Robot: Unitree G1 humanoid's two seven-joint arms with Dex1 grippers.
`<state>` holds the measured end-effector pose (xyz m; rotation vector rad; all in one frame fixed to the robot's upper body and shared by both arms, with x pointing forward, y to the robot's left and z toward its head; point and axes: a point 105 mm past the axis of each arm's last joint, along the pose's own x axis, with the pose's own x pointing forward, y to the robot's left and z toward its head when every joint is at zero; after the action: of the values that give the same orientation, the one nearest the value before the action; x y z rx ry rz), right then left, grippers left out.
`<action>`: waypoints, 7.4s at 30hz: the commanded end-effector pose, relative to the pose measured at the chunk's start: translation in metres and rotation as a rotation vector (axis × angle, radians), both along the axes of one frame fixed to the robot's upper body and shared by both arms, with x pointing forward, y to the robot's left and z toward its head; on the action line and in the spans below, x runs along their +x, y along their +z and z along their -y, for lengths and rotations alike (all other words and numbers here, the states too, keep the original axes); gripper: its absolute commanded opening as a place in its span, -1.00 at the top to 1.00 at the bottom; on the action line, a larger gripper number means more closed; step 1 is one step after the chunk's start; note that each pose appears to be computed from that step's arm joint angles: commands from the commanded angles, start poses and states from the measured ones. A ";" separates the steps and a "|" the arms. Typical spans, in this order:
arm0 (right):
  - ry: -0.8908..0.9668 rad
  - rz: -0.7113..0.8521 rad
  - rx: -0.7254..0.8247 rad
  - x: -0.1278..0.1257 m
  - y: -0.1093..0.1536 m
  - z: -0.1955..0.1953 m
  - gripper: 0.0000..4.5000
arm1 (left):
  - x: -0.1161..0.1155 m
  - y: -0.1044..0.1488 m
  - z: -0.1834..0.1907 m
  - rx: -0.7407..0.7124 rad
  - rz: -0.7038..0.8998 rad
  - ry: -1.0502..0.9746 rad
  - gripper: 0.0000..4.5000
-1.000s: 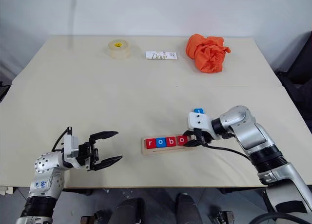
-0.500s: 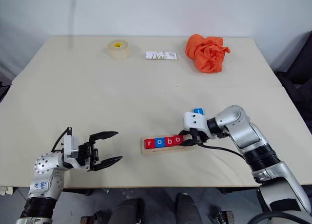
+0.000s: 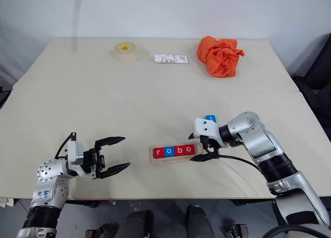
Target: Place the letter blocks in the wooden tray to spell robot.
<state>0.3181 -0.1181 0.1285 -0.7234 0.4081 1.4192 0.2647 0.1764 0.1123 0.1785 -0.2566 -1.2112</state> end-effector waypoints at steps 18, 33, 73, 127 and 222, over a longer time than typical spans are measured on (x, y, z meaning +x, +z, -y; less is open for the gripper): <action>-0.776 0.218 0.580 -0.009 0.057 0.118 -0.99 | 0.013 0.010 -0.006 0.012 0.029 -0.020 -1.00; -0.916 0.222 0.529 -0.006 0.034 0.106 -0.99 | 0.025 0.015 0.001 0.023 0.037 -0.089 -1.00; -1.282 0.225 0.584 0.067 -0.021 0.045 0.31 | 0.015 0.013 -0.002 0.015 0.037 -0.052 -1.00; -0.737 0.241 0.273 -0.051 0.008 0.074 -0.99 | 0.019 0.007 0.014 0.001 -0.009 -0.158 -1.00; -0.095 0.048 0.022 -0.010 0.029 0.017 -0.99 | 0.008 -0.001 0.013 -0.040 0.024 -0.026 -1.00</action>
<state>0.3096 -0.1347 0.1418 -0.6932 0.4399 1.3243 0.2723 0.1631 0.1072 0.1393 -0.2796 -1.2243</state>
